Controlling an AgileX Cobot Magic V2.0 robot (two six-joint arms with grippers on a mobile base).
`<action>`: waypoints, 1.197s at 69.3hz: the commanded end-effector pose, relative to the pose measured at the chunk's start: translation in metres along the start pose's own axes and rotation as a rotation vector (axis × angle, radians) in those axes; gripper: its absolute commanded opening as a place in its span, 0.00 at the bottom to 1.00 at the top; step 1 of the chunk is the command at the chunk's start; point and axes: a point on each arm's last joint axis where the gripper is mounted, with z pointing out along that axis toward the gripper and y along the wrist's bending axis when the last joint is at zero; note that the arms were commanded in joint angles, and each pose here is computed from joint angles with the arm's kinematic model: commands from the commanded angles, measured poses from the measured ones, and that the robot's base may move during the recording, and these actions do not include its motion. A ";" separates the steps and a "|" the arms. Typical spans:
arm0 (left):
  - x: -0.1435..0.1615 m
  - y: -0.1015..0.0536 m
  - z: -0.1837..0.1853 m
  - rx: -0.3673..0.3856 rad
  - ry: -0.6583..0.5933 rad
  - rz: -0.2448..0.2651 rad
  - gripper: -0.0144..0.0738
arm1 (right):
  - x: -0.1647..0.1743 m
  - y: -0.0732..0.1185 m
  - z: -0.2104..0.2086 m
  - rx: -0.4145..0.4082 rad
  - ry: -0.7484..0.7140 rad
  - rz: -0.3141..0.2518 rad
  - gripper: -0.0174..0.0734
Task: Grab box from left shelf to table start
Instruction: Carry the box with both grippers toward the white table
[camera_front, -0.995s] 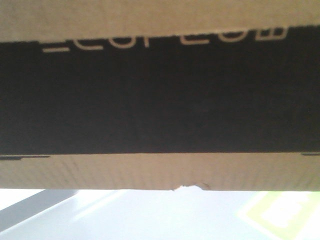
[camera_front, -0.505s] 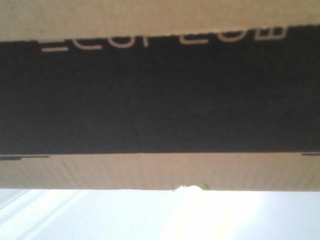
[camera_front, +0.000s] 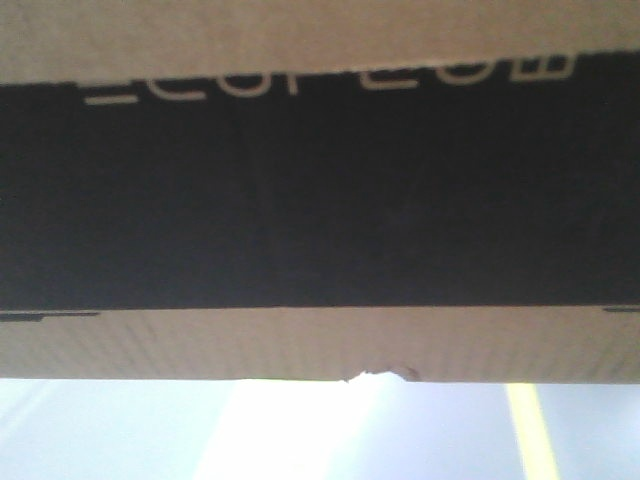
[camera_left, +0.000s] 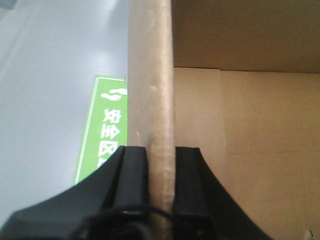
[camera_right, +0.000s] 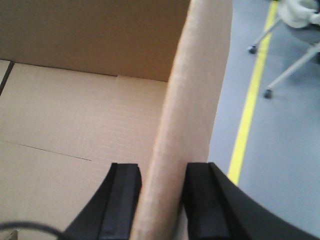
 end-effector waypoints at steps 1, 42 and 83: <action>-0.020 -0.013 -0.010 0.146 -0.177 -0.076 0.06 | -0.018 0.004 -0.006 -0.037 -0.148 -0.001 0.25; -0.020 -0.013 -0.010 0.146 -0.177 -0.076 0.06 | -0.017 0.004 -0.006 -0.037 -0.147 -0.001 0.25; -0.020 -0.013 -0.010 0.146 -0.177 -0.076 0.06 | -0.017 0.004 -0.006 -0.037 -0.146 -0.001 0.25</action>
